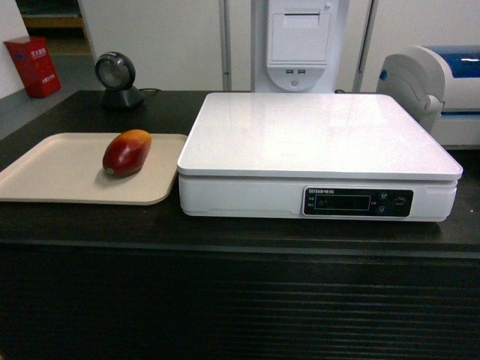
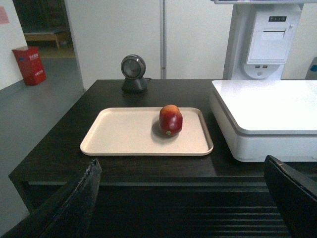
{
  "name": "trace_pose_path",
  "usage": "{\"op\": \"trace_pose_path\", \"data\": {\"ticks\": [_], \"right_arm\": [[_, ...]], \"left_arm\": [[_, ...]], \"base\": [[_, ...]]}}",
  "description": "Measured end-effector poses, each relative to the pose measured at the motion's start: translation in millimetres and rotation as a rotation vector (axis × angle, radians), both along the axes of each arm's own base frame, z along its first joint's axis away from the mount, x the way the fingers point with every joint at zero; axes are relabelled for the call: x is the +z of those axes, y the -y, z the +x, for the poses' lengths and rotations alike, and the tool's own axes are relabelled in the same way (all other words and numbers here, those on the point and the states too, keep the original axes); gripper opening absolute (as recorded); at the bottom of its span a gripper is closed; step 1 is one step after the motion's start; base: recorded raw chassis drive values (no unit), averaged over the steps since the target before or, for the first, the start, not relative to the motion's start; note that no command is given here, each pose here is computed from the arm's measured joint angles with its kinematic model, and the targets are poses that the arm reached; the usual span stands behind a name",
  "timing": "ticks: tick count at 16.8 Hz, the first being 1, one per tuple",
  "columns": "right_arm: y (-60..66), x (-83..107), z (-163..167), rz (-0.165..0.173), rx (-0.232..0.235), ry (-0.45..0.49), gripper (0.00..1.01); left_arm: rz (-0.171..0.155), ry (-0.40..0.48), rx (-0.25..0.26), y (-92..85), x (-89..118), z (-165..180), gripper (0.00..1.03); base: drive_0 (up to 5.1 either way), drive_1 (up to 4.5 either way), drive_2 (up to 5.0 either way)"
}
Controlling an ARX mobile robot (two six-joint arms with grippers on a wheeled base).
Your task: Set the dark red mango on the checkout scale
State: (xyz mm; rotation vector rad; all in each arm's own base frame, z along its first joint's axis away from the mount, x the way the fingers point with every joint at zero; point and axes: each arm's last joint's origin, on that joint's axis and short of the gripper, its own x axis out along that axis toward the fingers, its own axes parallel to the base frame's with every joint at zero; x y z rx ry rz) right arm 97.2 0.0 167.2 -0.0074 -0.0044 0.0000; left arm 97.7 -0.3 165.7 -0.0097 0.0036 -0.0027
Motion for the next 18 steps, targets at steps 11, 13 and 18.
{"op": "trace_pose_path", "data": {"ticks": [11,13,18], "right_arm": [[0.0,0.0,0.0,0.0,0.0,0.0,0.98],[0.0,0.0,0.0,0.0,0.0,0.0,0.98],[0.0,0.0,0.0,0.0,0.0,0.0,0.98]], "left_arm": [[0.0,0.0,0.0,0.0,0.0,0.0,0.98],[0.0,0.0,0.0,0.0,0.0,0.0,0.98],[0.0,0.0,0.0,0.0,0.0,0.0,0.98]], "base": [[0.0,0.0,0.0],[0.0,0.0,0.0],[0.0,0.0,0.0]]}}
